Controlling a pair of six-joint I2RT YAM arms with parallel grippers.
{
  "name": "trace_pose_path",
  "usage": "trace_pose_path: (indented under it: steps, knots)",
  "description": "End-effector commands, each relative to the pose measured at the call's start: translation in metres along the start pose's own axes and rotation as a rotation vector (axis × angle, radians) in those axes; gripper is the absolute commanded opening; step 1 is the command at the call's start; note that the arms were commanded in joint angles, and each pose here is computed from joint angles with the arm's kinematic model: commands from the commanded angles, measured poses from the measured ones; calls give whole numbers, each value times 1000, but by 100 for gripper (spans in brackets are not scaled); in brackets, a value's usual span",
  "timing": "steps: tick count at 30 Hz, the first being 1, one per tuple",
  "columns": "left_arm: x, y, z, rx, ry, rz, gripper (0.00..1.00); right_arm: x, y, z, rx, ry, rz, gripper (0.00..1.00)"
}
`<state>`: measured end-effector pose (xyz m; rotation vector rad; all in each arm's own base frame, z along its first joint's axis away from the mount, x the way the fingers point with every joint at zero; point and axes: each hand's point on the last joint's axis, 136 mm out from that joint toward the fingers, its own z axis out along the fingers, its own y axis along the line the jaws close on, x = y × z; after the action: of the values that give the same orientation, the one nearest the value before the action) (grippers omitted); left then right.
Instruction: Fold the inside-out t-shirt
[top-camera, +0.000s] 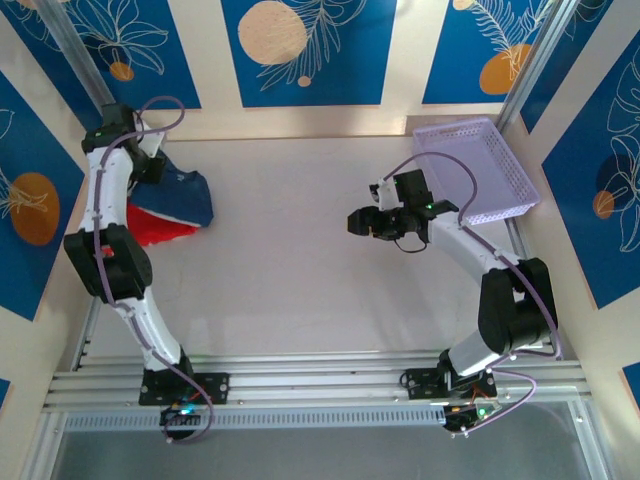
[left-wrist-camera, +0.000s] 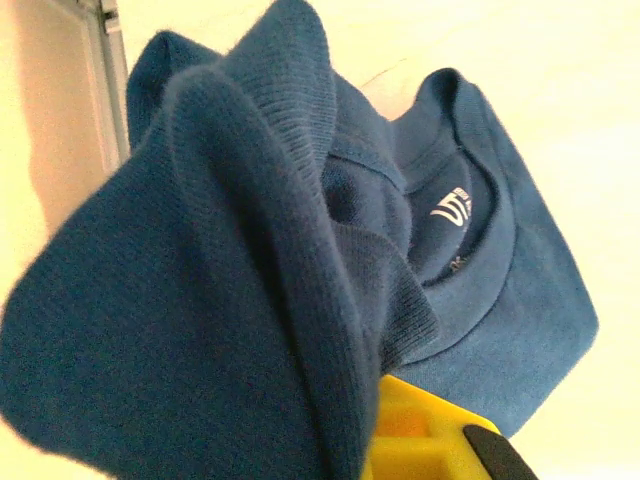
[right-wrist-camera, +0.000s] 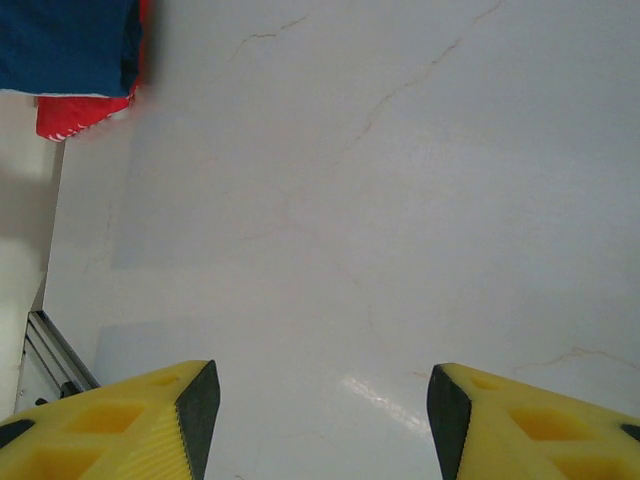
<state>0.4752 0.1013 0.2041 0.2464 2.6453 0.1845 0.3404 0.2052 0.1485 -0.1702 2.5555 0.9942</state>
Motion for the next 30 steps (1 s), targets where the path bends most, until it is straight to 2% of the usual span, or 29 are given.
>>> trace_pose_path:
  steps: [1, 6, 10, 12, 16, 17, 20, 23, 25, 27, 28, 30]
  knots:
    - [15, 26, 13, -62, 75, -31, 0, 7, -1, 4, 0, 31, 7, 59]
    - [30, 64, 40, -209, 160, -52, 0, 10, -3, 9, 21, 54, 5, 59]
    - [55, 98, 61, -357, 295, -67, 1, 11, -2, 12, 46, 66, -10, 59]
    - [65, 108, 72, -408, 350, -60, 8, 10, -2, 13, 54, 70, -12, 59]
    - [69, 104, 88, -394, 374, -96, 40, 11, -1, 13, 70, 80, -17, 59]
    - [66, 102, 88, -384, 360, -114, 46, 10, 0, 11, 77, 78, -21, 59]
    - [47, 93, 71, -350, 279, -191, 58, 7, 1, 1, 114, 58, -40, 59]
    - [26, 80, 32, -299, 158, -322, 63, 2, -10, -14, 216, 7, -75, 61]
    - [18, 55, 7, -205, 41, -415, 69, -2, -27, -27, 363, -48, -134, 64]
    - [12, 28, -16, -118, -117, -476, 83, -6, -40, -41, 500, -114, -201, 68]
    - [12, 10, -28, -66, -200, -508, 89, -9, -45, -48, 557, -155, -220, 72]
    - [15, -16, -46, 26, -353, -569, 95, -15, -50, -63, 623, -243, -252, 87]
